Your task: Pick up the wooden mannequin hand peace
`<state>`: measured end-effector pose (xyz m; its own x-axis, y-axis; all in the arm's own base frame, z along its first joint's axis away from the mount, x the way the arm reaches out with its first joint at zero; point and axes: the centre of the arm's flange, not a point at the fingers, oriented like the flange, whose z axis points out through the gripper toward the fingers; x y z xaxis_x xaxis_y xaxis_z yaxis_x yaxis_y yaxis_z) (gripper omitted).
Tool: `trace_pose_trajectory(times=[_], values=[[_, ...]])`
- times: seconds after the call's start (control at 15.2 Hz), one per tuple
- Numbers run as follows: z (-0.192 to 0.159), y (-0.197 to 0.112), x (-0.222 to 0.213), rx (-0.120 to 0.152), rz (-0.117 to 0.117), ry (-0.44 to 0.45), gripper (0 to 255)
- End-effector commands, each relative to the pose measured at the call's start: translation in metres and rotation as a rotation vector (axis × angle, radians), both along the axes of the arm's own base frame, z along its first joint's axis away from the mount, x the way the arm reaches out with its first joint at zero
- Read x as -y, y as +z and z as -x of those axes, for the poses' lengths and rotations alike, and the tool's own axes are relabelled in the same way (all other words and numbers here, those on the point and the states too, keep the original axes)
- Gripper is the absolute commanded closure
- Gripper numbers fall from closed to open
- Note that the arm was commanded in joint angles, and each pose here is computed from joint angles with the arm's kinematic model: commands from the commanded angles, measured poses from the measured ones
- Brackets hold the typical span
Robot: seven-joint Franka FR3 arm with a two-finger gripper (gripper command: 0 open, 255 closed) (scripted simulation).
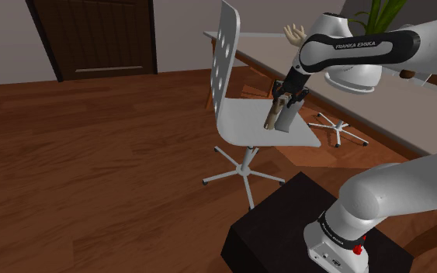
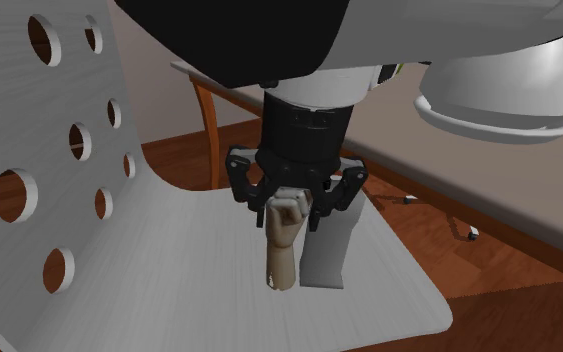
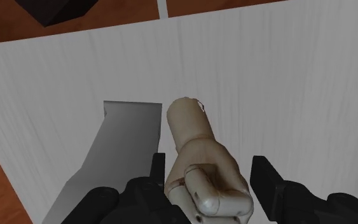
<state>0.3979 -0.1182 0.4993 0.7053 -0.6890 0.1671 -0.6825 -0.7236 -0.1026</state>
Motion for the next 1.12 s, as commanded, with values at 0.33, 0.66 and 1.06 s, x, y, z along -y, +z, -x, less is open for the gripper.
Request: trace_pose_trajectory(times=[0.33,0.66,1.06], values=[[0.000,0.031,0.000,-0.002,0.000,0.000,255],[0.000,0.058,0.000,-0.002,0.000,0.000,255],[0.000,0.079,0.000,-0.002,0.000,0.000,255]])
